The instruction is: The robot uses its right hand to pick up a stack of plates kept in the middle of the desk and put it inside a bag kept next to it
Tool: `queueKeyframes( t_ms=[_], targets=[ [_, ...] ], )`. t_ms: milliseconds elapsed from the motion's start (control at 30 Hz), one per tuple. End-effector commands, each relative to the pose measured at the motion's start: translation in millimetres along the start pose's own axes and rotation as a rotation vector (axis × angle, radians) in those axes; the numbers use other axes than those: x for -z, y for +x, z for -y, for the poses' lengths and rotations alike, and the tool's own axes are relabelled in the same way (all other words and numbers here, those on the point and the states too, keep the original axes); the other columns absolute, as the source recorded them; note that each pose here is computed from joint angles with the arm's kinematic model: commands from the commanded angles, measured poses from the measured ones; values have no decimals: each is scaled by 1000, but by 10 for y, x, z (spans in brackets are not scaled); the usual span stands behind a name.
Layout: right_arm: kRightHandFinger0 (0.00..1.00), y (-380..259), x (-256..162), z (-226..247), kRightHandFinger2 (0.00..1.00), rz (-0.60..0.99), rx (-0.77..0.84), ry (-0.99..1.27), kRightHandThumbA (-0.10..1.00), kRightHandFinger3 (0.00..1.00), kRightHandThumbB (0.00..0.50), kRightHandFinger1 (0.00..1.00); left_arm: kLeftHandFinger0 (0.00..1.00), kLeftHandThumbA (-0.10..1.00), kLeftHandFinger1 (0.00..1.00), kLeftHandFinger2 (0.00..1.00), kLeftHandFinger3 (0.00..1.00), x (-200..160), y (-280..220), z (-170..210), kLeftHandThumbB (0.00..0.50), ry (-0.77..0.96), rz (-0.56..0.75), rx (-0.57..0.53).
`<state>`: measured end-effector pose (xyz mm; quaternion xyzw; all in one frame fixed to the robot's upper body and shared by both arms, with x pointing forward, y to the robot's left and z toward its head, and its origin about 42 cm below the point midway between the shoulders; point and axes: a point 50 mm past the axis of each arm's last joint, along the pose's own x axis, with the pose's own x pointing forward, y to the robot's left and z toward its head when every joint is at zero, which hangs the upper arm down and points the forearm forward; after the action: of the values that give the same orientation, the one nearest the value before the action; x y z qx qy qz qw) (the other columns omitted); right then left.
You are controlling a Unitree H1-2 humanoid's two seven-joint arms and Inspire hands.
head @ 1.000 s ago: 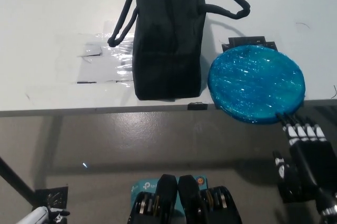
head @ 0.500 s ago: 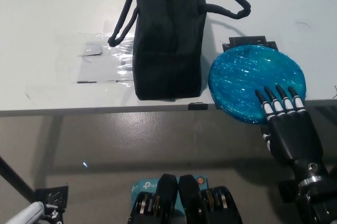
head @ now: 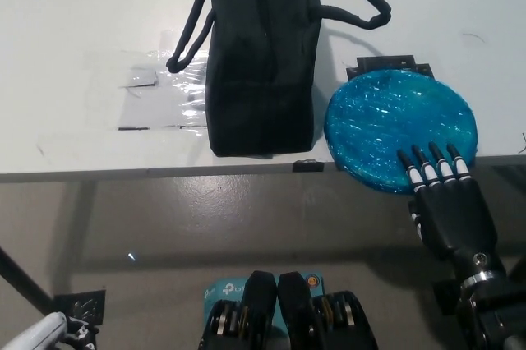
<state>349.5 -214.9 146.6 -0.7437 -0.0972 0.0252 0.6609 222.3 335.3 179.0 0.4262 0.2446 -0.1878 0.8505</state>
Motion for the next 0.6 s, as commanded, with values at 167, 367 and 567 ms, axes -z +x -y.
queueKeyframes(
  t_ms=[167, 367, 567],
  targets=[
    [1000, 335, 118, -32, 1000, -109, -6, -44, 343, 1000, 500, 1000, 696, -100, 735, 800, 920, -48, -86, -82, 9, 25, -11, -22],
    [1000, 611, 148, 29, 1000, -111, 221, -101, 224, 1000, 500, 1000, 693, -100, 722, 801, 941, -53, -103, -83, 0, 27, -5, -30],
    [179, 921, 266, 266, 5, 129, 508, -20, -72, 1000, 148, 2, 701, -100, 735, 808, 924, -50, -87, -75, 0, 20, 22, -40]
  ],
)
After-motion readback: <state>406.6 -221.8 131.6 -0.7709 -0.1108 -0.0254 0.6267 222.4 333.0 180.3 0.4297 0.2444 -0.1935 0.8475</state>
